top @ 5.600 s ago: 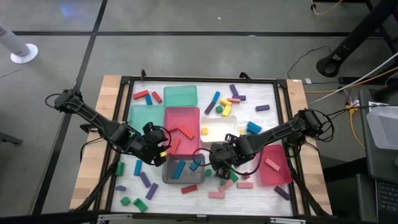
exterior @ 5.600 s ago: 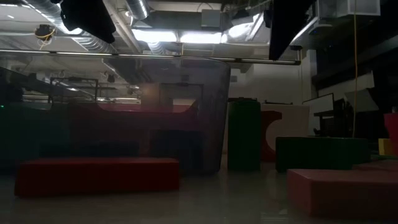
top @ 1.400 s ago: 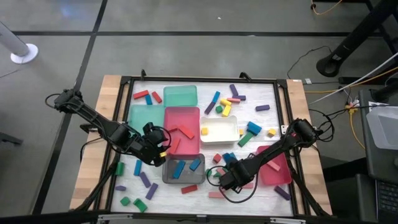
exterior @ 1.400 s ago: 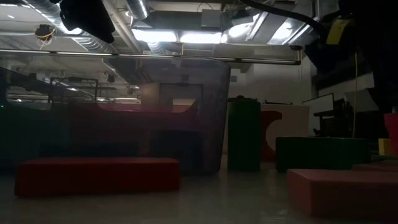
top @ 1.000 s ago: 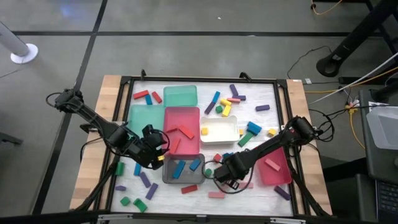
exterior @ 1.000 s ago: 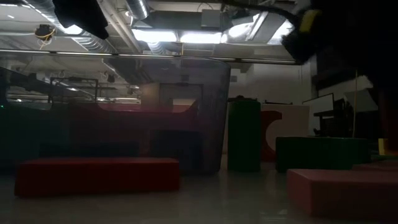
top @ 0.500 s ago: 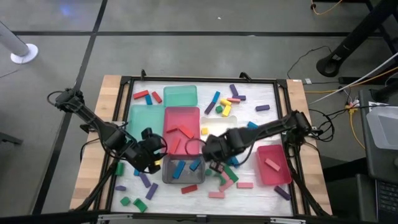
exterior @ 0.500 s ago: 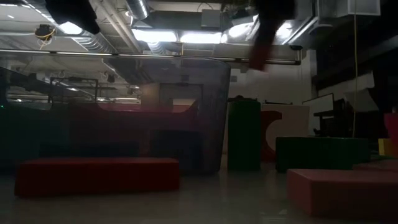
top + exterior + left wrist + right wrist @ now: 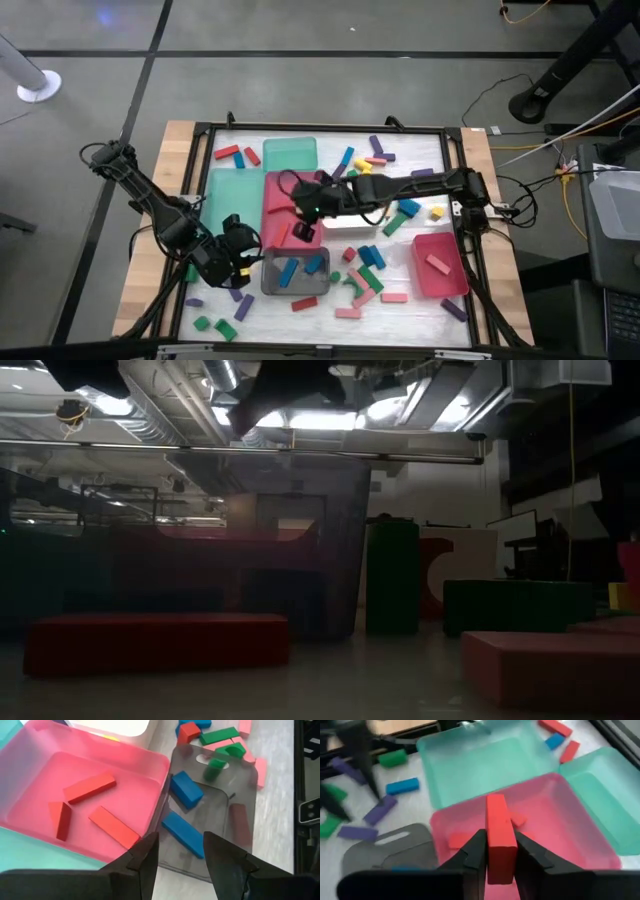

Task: Sort blocks
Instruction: Put the red block into the top pink bin

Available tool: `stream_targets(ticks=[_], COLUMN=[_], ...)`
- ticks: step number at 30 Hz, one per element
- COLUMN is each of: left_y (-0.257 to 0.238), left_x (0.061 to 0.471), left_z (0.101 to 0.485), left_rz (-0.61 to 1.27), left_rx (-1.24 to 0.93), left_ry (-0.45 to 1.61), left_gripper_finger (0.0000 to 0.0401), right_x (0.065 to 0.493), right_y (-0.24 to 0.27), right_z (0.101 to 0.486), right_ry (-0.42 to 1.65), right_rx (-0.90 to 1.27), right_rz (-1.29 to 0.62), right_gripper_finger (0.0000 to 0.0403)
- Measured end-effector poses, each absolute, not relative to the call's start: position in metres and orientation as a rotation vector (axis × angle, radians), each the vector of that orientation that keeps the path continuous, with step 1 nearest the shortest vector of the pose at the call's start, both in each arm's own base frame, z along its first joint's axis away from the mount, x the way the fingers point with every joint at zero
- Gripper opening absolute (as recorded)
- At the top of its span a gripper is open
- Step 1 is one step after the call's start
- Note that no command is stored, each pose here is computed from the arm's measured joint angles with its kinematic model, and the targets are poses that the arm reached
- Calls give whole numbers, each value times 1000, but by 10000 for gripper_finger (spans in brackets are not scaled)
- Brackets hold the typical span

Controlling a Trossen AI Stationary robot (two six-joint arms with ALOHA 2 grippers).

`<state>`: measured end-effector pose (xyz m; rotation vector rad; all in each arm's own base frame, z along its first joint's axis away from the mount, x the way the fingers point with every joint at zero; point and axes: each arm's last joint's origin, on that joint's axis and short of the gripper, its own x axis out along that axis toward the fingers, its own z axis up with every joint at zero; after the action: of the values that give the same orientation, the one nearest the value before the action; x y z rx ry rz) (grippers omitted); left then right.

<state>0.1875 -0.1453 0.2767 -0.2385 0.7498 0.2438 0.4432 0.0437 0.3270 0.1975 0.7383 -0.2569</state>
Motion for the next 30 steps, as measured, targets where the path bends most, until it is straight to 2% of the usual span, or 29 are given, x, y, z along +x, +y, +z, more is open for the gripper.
stream_targets(ticks=[11,24,27,30], left_y=[-153,-154,-155,-155], left_x=[180,180,180,180], left_z=[277,276,276,276], left_rz=[213,186,164,159], left_rx=[-242,-255,-267,-269], left_ry=[755,783,808,813], left_gripper_finger=[143,143,143,143], right_x=[449,449,449,449], right_y=[18,18,19,18], right_z=[322,321,321,321], right_ry=[743,758,758,756], right_rx=[246,205,205,205], right_rz=[-258,-224,-224,-226], right_gripper_finger=[76,77,89,120])
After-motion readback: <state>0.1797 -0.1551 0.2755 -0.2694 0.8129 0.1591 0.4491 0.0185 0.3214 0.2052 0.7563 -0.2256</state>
